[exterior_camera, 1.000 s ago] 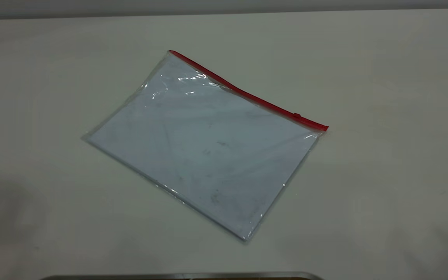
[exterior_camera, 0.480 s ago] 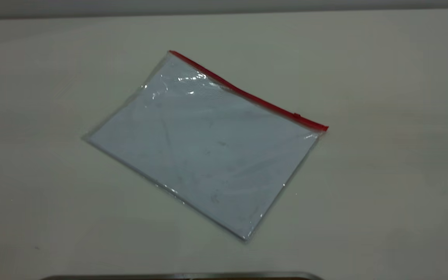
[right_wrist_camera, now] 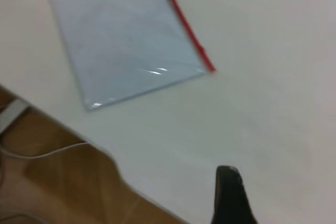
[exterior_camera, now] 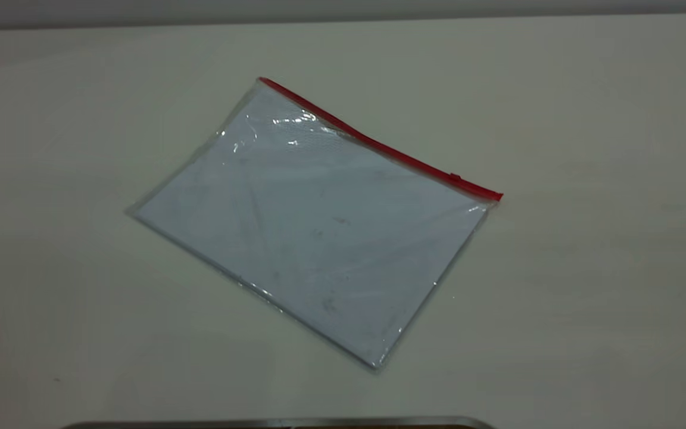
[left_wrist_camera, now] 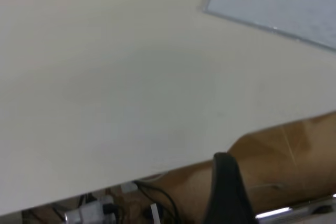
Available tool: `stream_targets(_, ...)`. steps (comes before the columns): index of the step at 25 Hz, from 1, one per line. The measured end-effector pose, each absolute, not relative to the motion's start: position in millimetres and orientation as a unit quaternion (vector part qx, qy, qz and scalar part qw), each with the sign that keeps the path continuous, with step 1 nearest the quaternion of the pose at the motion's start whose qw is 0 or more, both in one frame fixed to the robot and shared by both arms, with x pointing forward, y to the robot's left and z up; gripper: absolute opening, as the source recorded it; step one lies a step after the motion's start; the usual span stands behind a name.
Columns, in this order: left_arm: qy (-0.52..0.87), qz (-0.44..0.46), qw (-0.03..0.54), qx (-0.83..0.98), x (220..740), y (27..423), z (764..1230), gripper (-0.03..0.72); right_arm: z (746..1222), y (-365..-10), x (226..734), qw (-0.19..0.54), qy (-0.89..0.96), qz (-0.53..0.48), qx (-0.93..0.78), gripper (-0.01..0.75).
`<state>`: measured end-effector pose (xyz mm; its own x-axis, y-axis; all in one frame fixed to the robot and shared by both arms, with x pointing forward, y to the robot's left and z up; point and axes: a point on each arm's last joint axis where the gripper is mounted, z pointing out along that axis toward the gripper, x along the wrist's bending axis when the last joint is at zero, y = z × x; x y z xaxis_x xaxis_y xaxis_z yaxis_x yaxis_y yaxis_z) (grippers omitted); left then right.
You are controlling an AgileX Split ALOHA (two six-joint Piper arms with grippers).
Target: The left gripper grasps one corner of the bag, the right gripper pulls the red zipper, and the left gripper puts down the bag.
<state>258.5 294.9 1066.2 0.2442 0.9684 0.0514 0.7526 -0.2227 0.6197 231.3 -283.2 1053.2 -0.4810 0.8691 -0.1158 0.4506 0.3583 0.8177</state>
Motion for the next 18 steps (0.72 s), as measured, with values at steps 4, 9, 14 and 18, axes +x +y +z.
stream_targets(4,0.579,0.199,0.231,0.756,260.2,293.7,1050.8,0.582,1041.7,-289.6,230.6,0.302,0.757,0.364,0.451,0.511)
stream_targets(9,0.583,0.176,0.228,0.760,261.4,291.2,1038.7,0.582,1041.9,-291.4,227.4,0.314,0.743,0.375,0.457,0.511)
stream_targets(14,0.584,0.174,0.228,0.760,263.8,290.7,1031.9,0.582,1041.9,-290.6,227.2,0.309,0.741,0.380,0.460,0.511)
stream_targets(18,0.584,0.175,0.229,0.759,264.3,290.7,1031.6,0.582,1042.0,-289.8,227.0,0.305,0.740,0.384,0.460,0.511)
